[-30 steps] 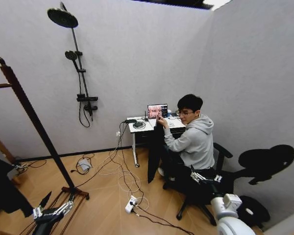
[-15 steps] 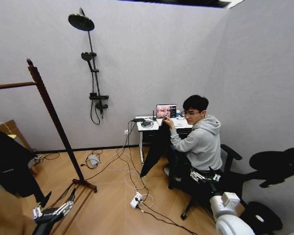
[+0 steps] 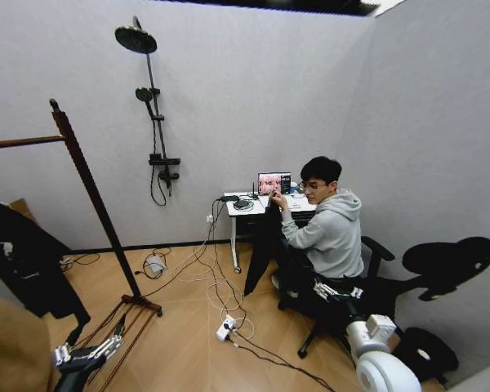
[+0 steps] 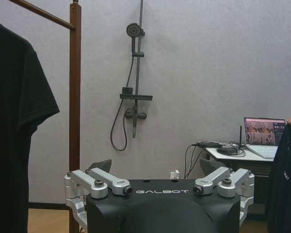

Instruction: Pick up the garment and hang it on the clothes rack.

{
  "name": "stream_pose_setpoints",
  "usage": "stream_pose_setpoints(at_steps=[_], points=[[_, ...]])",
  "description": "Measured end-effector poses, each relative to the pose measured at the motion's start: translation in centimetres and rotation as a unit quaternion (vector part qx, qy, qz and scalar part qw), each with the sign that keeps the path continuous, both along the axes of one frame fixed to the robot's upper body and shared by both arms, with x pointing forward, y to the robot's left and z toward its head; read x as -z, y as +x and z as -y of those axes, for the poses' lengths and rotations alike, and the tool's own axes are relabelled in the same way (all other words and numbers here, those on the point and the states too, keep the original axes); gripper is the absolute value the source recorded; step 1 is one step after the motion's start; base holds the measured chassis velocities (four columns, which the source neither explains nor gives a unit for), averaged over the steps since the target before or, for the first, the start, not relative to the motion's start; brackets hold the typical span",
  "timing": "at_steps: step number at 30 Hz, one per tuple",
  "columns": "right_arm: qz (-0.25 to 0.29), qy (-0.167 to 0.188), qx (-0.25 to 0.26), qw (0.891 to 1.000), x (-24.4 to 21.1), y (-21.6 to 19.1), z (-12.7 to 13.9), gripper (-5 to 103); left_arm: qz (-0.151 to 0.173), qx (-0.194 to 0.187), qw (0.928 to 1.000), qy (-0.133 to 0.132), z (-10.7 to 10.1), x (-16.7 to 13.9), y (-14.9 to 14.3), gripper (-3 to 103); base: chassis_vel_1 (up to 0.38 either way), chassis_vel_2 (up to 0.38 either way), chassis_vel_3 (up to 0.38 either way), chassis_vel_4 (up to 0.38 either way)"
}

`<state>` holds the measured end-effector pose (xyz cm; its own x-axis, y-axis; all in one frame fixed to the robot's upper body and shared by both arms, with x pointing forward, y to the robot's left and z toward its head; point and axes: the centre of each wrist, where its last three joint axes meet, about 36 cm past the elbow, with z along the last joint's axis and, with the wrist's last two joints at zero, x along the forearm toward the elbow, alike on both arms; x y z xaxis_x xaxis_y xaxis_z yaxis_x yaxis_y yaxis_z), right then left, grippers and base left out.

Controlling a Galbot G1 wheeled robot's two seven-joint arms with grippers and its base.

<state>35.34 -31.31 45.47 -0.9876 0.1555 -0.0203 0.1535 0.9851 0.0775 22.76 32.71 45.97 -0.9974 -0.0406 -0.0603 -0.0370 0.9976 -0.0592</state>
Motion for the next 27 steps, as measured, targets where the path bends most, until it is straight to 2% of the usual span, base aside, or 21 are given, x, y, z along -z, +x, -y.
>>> stream_pose_setpoints(at_steps=[19,27], points=[[-0.001,-0.016,-0.038,0.999,0.0,1.9,-0.4,100,0.000,0.000,1.0000,0.000,0.0,0.0,0.0,100,0.041,-0.045,-0.045,0.045],[-0.006,-0.015,-0.036,0.999,0.5,1.7,0.0,100,0.000,0.000,1.0000,0.000,0.0,0.0,0.0,100,0.047,-0.050,-0.039,0.055]])
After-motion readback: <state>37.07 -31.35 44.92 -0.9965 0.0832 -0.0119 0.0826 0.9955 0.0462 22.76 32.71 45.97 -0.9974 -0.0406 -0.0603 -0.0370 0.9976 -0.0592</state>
